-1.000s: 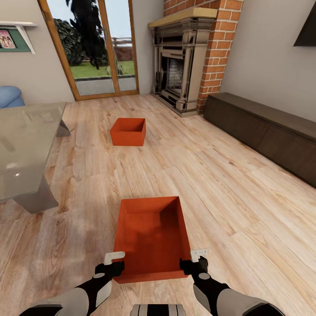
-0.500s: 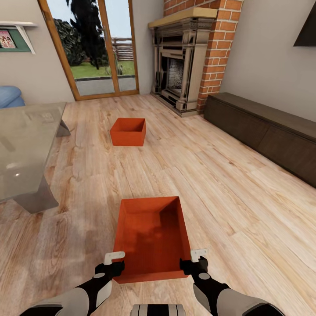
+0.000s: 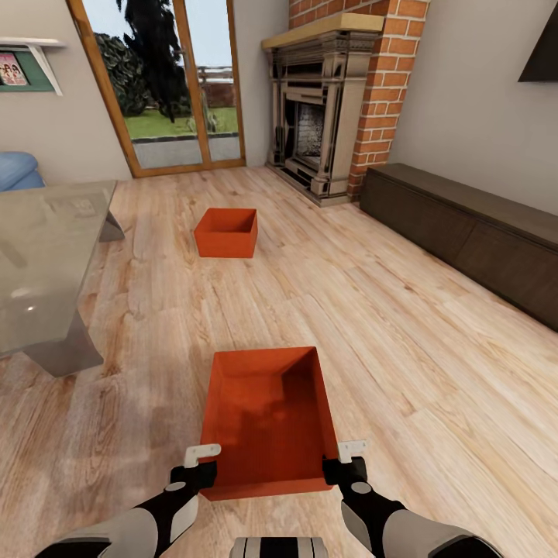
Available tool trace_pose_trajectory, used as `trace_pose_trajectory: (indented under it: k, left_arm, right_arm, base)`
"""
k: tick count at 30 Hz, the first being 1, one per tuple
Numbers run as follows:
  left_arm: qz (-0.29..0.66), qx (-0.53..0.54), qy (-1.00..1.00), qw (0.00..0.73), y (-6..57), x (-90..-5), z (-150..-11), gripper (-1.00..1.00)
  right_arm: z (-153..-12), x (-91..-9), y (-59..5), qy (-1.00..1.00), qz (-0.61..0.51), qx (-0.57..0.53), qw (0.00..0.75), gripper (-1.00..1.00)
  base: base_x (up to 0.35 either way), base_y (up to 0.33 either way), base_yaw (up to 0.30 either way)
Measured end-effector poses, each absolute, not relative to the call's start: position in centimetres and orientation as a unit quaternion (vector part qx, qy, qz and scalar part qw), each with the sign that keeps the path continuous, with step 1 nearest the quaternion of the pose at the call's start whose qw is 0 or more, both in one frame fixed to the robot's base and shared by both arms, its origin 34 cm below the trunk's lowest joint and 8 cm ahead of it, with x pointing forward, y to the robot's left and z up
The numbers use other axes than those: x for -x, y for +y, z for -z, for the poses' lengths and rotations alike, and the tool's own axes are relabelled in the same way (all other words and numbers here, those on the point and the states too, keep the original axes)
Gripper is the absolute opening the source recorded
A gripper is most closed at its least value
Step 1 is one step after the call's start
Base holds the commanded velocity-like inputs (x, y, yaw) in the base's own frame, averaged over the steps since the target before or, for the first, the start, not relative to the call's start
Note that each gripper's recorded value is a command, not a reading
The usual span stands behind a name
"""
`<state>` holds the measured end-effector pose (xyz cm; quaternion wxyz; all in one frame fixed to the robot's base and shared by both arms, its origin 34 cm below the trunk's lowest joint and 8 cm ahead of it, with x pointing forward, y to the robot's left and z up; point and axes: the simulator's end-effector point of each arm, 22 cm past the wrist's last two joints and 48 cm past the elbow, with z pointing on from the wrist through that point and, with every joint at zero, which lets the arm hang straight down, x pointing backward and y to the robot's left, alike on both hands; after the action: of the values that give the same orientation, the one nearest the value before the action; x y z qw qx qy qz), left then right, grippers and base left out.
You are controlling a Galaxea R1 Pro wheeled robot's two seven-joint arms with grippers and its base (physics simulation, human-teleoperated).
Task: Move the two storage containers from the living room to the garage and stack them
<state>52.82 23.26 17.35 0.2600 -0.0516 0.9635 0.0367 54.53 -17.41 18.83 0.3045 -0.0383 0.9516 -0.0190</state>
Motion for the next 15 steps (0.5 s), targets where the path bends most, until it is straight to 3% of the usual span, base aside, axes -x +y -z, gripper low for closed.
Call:
trace_pose_trajectory:
  k: [15]
  left_arm:
    - [-0.037,0.058,0.962,0.264,23.29,-53.14,-18.07,-1.0]
  right_arm:
    - [-19.55,-54.85,-17.39,0.95,0.019,0.042,0.308,-1.0]
  base:
    - [0.0,0.0,0.0]
